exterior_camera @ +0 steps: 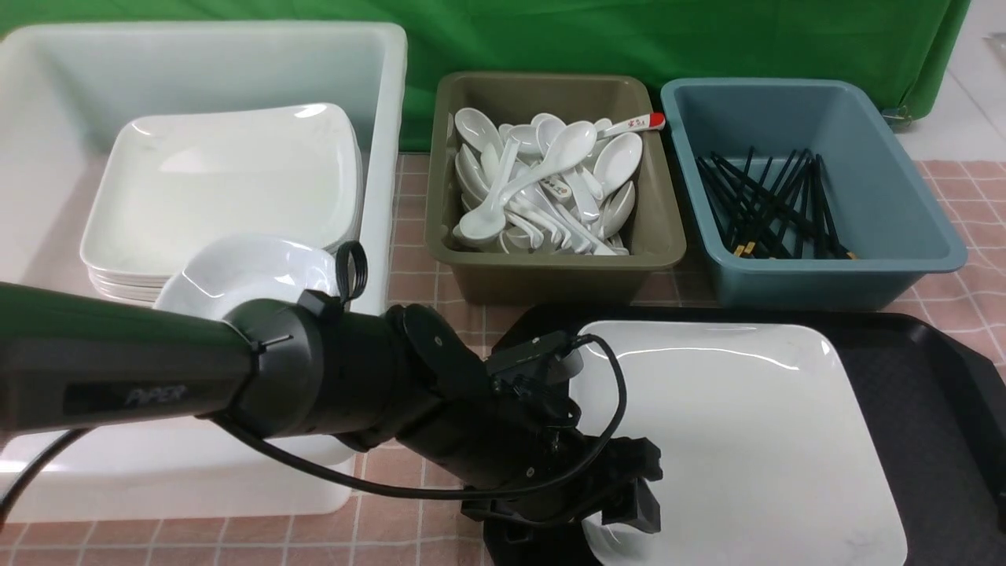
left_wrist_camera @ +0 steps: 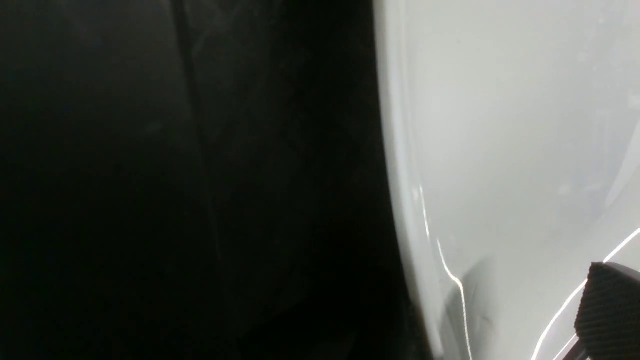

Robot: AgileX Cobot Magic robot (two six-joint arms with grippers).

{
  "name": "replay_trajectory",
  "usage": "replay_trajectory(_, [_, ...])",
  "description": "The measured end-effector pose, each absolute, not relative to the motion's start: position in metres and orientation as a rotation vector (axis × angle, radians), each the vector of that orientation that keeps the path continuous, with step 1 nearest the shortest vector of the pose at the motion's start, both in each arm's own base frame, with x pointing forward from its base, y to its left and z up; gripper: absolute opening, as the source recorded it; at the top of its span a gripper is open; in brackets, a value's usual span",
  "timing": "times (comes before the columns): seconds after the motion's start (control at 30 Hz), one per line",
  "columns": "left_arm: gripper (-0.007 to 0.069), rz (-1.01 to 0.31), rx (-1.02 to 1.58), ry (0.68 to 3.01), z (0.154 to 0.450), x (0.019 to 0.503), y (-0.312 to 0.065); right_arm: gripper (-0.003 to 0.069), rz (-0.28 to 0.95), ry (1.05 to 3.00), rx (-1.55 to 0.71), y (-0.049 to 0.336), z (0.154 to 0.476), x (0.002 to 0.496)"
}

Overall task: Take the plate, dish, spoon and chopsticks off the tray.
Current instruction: Use the left arm to grab a plate from the dinner plate

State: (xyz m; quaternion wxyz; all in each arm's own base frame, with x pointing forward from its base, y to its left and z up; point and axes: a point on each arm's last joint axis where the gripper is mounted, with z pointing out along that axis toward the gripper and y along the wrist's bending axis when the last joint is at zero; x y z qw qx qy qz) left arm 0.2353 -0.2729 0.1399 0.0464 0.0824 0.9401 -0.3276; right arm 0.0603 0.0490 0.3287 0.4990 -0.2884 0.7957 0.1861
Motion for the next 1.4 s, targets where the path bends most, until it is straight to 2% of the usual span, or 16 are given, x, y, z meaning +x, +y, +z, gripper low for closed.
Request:
replay_trajectory(0.17, [0.0479,-1.0,0.242,2.868,0.139,0.237,-0.274,0.0037,0.467,1.909,-0.695,0.05,0.33,0.06])
replay_trajectory(0.3, [0.0449,-0.997,0.227,2.873,0.136,0.238,-0.275,0.0037,0.487,1.886,-0.695,0.052,0.332,0.06])
replay_trajectory(0.53, [0.0323,-0.987,0.198,2.902,0.126,0.239,-0.276,0.0037,0.5,1.869,-0.695,0.053,0.334,0.06])
replay_trajectory(0.63, [0.0195,-0.973,0.227,2.909,0.123,0.239,-0.276,0.0037,0.5,1.869,-0.695,0.053,0.334,0.06])
replay_trajectory(0.73, [0.0117,-0.979,0.192,2.912,0.123,0.241,-0.275,0.0037,0.5,1.869,-0.695,0.053,0.334,0.06])
replay_trajectory(1.13, [0.0085,-0.997,0.24,2.844,0.143,0.237,-0.272,0.0037,0.494,1.876,-0.694,0.052,0.333,0.06])
replay_trajectory(1.4, [0.0033,-1.048,0.319,2.698,0.19,0.232,-0.267,0.0037,0.494,1.876,-0.694,0.052,0.333,0.06])
